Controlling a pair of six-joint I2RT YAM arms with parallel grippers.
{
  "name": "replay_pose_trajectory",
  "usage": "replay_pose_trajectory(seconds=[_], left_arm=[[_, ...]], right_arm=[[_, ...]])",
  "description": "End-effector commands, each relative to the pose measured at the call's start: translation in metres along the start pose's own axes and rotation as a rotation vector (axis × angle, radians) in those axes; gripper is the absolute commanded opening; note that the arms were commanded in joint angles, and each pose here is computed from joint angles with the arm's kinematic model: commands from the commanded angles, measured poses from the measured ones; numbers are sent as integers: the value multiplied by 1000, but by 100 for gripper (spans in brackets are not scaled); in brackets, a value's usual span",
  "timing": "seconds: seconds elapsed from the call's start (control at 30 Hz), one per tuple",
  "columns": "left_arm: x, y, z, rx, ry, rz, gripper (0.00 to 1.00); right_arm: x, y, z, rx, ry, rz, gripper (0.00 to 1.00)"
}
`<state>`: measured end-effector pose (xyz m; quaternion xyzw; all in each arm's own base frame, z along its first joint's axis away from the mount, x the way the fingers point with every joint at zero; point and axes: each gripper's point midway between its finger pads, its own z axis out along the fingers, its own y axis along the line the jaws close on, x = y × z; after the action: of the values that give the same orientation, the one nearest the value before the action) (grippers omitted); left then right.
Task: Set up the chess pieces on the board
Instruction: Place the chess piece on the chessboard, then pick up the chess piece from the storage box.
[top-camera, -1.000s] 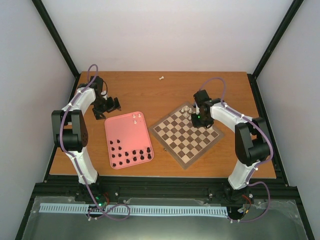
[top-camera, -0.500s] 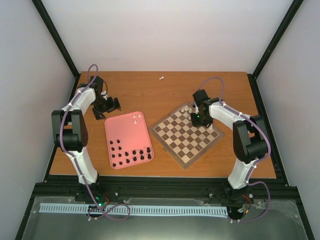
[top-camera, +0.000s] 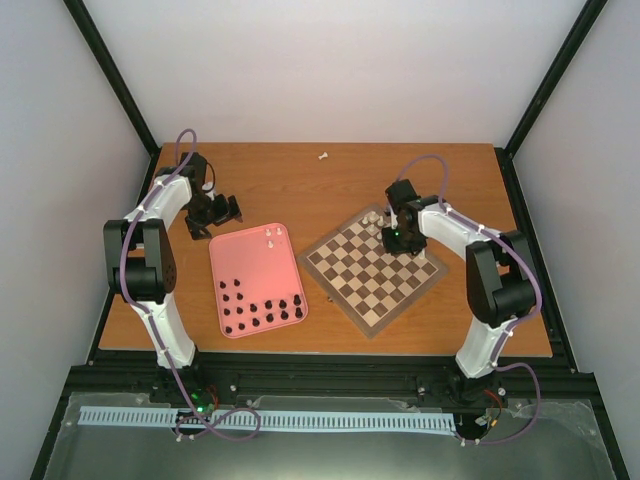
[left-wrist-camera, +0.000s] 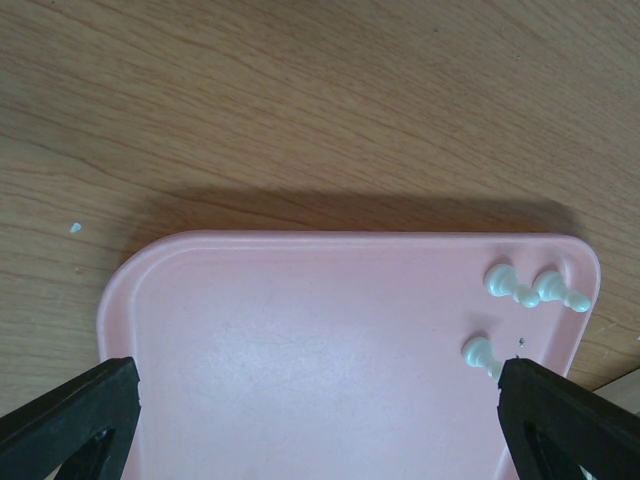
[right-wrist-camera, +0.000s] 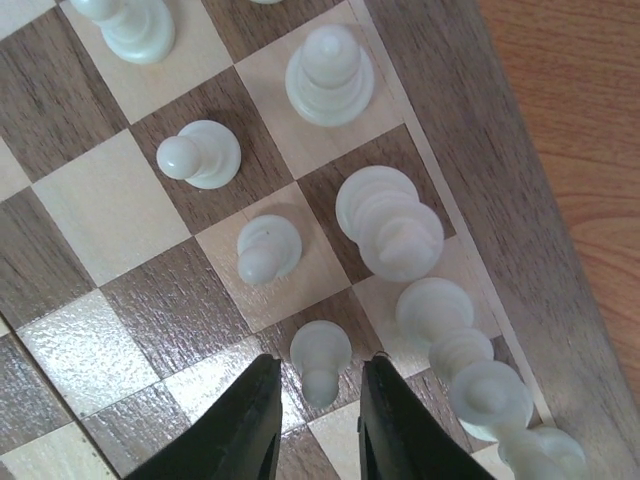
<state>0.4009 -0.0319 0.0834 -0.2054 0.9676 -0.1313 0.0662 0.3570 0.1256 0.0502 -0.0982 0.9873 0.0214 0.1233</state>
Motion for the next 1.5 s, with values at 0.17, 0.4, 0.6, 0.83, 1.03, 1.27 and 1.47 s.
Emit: replay_pose_trajectory(seconds=[0.17, 0.4, 0.6, 0.83, 1.03, 1.27, 1.47], left_arm=[[-5, -7, -4, 9, -19, 30, 100], [-6, -8, -4, 12, -22, 27, 100], [-6, -10, -6, 16, -23, 30, 100], [-3, -12, -5, 20, -22, 37, 100], [-4, -14, -5, 20, -26, 38, 100], [-1, -12, 0, 18, -12, 36, 100], [-2, -16, -3, 34, -16, 36, 100]], right_arm=[[-4, 10, -45, -87, -76, 9, 33], [-8, 19, -84, -132, -130, 13, 40], [-17, 25, -93, -143, -144, 2, 40], [-41, 78, -102, -183, -159, -127, 42], [-72, 180, -91, -284, -172, -295, 43], [-105, 260, -60, -408, -191, -380, 42], [-116, 293, -34, -448, -182, -439, 42]])
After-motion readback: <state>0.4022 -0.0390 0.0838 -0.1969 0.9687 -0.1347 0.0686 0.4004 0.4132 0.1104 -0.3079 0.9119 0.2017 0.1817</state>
